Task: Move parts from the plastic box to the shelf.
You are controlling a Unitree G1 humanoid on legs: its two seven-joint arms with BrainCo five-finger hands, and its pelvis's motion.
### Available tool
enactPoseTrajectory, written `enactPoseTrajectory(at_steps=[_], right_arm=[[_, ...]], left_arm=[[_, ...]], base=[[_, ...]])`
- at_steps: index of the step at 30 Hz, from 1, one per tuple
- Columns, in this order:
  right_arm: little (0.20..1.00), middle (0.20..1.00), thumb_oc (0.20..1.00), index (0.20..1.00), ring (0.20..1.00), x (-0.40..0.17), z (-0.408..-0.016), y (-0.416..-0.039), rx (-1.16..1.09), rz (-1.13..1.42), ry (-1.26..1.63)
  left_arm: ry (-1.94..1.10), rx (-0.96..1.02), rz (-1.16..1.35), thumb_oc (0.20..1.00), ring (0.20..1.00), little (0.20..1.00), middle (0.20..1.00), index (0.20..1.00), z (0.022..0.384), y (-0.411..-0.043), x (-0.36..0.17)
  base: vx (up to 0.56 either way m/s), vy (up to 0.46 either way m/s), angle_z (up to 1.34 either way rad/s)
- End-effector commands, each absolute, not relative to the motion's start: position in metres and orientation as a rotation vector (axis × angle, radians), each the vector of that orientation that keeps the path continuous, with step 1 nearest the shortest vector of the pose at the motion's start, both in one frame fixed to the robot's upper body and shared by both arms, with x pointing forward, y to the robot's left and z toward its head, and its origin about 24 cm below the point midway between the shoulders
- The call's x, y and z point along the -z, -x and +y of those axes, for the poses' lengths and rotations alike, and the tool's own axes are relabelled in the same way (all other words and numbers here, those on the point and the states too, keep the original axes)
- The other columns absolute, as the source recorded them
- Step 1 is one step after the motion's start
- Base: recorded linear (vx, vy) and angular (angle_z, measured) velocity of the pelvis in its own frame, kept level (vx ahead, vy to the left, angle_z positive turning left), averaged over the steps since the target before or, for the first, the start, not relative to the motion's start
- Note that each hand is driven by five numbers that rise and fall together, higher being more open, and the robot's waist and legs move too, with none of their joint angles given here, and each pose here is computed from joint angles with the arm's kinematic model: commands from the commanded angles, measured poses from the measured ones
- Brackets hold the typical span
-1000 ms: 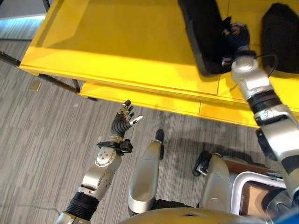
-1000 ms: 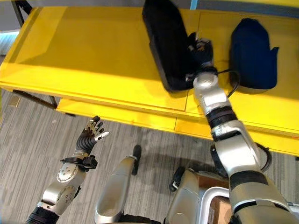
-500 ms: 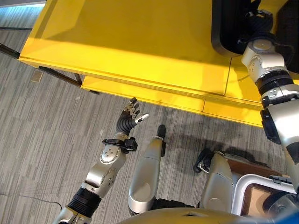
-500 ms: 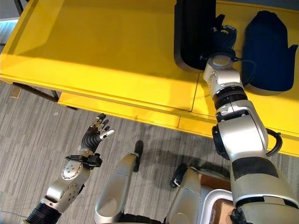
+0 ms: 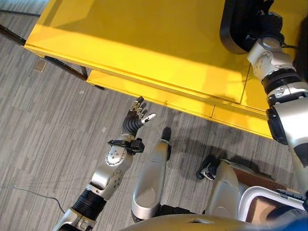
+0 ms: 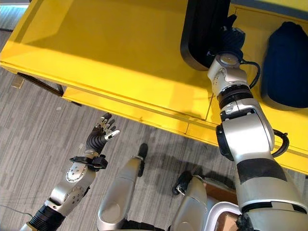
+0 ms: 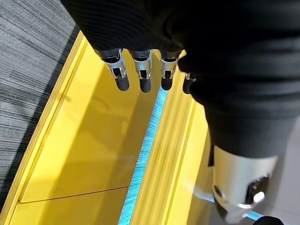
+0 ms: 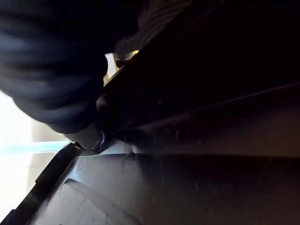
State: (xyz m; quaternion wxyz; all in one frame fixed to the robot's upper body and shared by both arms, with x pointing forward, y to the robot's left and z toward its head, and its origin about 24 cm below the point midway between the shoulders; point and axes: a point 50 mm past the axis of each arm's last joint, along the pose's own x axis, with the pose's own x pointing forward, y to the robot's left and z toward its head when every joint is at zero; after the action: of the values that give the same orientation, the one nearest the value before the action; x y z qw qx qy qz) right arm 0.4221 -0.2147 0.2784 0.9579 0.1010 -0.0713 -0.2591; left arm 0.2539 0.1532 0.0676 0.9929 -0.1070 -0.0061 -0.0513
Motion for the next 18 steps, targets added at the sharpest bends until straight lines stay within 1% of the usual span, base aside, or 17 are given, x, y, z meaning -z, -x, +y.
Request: enactPoseTrajectory(at_steps=[1,7,9,18], right_arm=[[0.200,0.200,0.200,0.200,0.200,-0.353,-0.198,-0.411,0.464,-0.392,-0.271],[0.200,0.200,0.200,0.200,0.200,-0.349,-0.201,-0.412,0.477,-0.371,-0.330],[0.200,0.200,0.200,0.200,0.200,-0.345,-0.206,-0.412,0.515,-0.352,-0.412],[0.200,0.200,0.200,0.200,0.200,-0.337,-0.207,-0.413,0.559,-0.312,-0.432]], left_arm=[[0.243,0.111,-0.172,1.000,1.000,1.000,1.000,1.000,0.156,-0.255,-0.099],[0.252,0.115,-0.178,1.000,1.000,1.000,1.000,1.000,0.154,-0.256,-0.101],[0.254,0.113,-0.179,1.000,1.000,1.000,1.000,1.000,0.152,-0.257,-0.102],[0.252,0.115,-0.185,1.000,1.000,1.000,1.000,1.000,0.150,-0.257,-0.103]], base=[[0.00,0.000,0.00],[0.00,0.005,0.05],[-0.01,0.017,0.05],[0.00,0.004,0.01]])
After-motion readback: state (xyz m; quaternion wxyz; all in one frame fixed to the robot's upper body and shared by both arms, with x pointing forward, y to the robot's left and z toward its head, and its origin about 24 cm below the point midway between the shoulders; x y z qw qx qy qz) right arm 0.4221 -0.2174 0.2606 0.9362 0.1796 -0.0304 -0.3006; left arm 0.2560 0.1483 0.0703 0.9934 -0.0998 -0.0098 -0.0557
